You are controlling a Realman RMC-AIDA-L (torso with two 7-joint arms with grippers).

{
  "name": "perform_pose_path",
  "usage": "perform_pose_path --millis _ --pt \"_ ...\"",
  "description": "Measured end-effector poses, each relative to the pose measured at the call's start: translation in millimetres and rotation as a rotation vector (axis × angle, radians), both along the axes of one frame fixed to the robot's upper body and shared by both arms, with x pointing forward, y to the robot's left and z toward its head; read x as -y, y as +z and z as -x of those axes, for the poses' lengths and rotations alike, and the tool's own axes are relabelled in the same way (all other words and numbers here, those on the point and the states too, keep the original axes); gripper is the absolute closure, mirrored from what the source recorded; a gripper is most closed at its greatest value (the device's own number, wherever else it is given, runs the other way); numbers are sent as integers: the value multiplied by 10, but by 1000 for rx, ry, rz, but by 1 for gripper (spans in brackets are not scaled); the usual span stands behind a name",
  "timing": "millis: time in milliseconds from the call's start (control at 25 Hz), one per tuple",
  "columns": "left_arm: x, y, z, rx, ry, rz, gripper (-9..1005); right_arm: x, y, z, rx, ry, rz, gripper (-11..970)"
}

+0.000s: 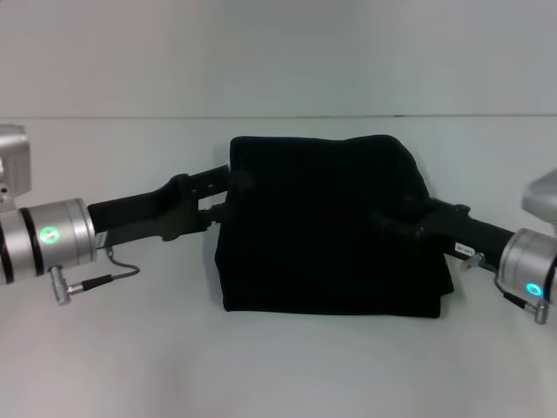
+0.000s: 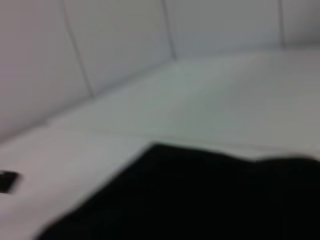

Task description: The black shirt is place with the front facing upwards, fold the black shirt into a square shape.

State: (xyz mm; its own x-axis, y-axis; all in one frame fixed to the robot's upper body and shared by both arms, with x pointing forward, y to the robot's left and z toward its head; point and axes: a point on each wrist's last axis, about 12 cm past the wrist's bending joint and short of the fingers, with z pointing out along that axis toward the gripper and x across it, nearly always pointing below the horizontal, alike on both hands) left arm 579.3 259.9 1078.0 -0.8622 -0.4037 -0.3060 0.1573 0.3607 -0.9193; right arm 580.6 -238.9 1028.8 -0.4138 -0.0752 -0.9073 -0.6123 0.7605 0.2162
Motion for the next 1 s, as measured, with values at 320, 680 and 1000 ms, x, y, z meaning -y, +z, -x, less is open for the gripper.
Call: perform_pose_path --millis 320,680,1000 --pt "-72 -45 -18 -40 40 -32 119 47 -55 -47 -68 -57 38 241" --pt "-159 -77 -152 -161 100 -132 119 302 114 273 101 65 -75 241" --pt "-1 -142 -275 -171 116 -246 120 500 1 644 137 107 -57 240"
